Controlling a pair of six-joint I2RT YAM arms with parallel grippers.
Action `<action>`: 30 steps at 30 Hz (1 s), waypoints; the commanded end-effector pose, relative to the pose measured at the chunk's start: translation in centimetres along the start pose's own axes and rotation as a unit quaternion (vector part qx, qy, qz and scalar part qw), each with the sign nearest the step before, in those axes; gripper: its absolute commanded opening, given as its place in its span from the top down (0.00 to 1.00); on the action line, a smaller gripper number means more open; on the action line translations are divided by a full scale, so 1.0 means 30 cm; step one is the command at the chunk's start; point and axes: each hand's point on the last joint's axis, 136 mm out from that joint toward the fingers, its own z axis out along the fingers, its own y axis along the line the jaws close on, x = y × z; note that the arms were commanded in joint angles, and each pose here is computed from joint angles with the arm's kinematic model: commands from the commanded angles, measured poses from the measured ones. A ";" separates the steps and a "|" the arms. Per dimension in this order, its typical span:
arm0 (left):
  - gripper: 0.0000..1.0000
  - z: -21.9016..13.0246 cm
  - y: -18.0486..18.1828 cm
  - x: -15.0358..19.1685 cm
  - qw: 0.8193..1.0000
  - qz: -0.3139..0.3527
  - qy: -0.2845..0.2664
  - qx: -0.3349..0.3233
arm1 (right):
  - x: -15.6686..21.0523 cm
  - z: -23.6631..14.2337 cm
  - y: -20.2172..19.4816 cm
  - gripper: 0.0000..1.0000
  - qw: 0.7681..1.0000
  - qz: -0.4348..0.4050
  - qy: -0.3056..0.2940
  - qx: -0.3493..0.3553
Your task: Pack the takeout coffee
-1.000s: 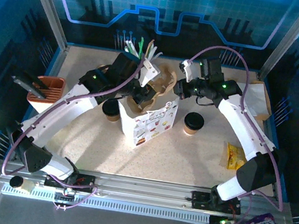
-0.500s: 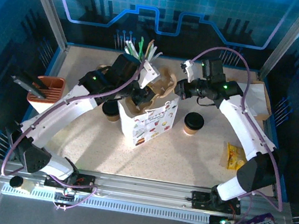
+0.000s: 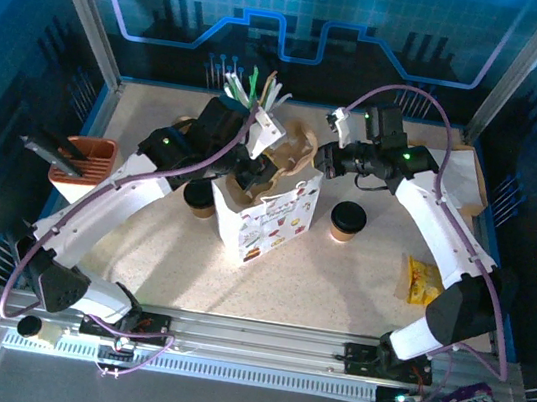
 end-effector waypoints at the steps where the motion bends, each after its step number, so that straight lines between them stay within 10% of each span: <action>1: 0.73 -0.036 -0.038 0.007 1.000 0.004 -0.002 0.021 | -0.014 -0.030 0.017 0.91 1.000 0.006 -0.012 -0.014; 30: 0.73 0.017 -0.044 0.095 0.998 0.022 0.060 0.019 | -0.017 -0.049 0.023 0.93 0.999 0.016 -0.018 -0.029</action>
